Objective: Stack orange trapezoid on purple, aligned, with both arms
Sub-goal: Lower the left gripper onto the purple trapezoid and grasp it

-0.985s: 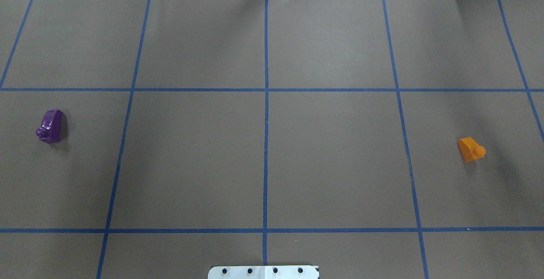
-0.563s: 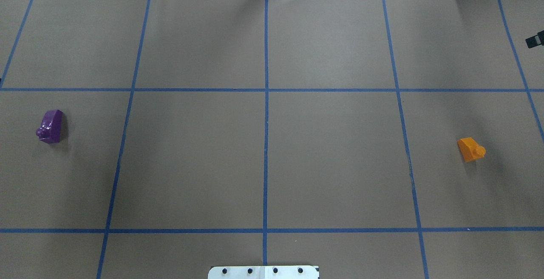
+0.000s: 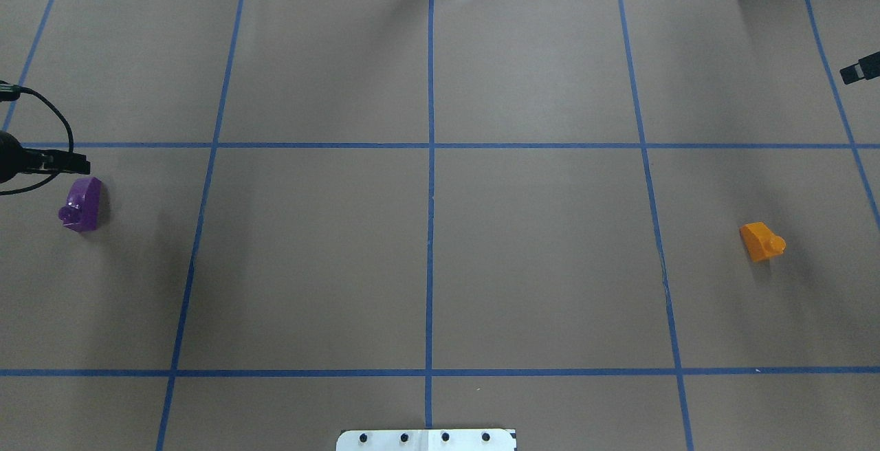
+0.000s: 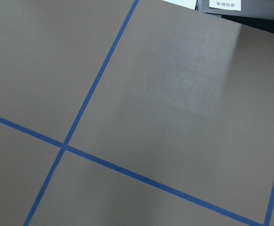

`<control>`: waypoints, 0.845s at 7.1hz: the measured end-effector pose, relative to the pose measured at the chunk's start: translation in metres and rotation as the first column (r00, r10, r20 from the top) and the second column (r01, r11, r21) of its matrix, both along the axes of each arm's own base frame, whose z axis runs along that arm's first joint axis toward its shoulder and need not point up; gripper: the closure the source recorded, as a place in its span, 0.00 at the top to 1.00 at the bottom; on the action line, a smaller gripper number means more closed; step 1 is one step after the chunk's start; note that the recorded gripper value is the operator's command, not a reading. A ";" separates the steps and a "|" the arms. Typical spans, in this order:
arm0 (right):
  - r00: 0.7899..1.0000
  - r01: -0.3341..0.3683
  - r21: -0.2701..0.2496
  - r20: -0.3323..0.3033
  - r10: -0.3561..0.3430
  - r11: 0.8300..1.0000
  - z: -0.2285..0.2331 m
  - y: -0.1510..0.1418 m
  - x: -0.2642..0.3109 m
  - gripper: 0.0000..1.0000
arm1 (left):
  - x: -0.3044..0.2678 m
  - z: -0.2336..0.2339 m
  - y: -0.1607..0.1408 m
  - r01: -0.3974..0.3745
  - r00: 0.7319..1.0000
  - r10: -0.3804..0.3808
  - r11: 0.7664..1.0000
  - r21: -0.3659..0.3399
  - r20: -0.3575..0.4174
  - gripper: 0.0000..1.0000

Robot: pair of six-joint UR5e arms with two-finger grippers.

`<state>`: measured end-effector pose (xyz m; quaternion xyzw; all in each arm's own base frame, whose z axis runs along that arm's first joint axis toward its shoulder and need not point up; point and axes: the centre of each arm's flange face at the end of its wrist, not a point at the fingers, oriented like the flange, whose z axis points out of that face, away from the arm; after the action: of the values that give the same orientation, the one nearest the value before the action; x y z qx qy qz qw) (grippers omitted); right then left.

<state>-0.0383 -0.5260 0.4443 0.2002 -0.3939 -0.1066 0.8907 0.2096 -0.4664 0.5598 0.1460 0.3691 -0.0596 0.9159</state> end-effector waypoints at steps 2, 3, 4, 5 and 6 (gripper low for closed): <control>1.000 0.000 -0.002 0.000 0.000 1.000 0.000 0.000 0.000 1.00 | 0.015 0.012 0.010 -0.016 1.000 0.016 1.000 -0.027 0.010 1.00; 1.000 -0.001 -0.002 0.000 0.001 1.000 0.001 0.001 0.000 1.00 | 0.021 0.015 0.014 -0.023 1.000 0.024 0.999 -0.035 0.010 1.00; 1.000 -0.001 -0.002 0.000 0.001 1.000 0.001 0.001 0.000 1.00 | 0.027 0.017 0.018 -0.034 0.999 0.034 0.999 -0.041 0.010 1.00; 1.000 0.000 -0.001 0.000 0.000 1.000 0.000 0.001 0.000 1.00 | 0.033 0.019 0.022 -0.045 0.999 0.045 0.998 -0.046 0.012 0.99; 1.000 0.000 -0.001 0.000 0.000 1.000 0.000 0.000 0.000 1.00 | 0.036 0.023 0.026 -0.055 0.998 0.056 0.997 -0.051 0.017 0.86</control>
<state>-0.0385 -0.5255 0.4443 0.2000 -0.3940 -0.1064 0.8908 0.2455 -0.4403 0.5831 0.1131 0.3630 -0.0421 0.9239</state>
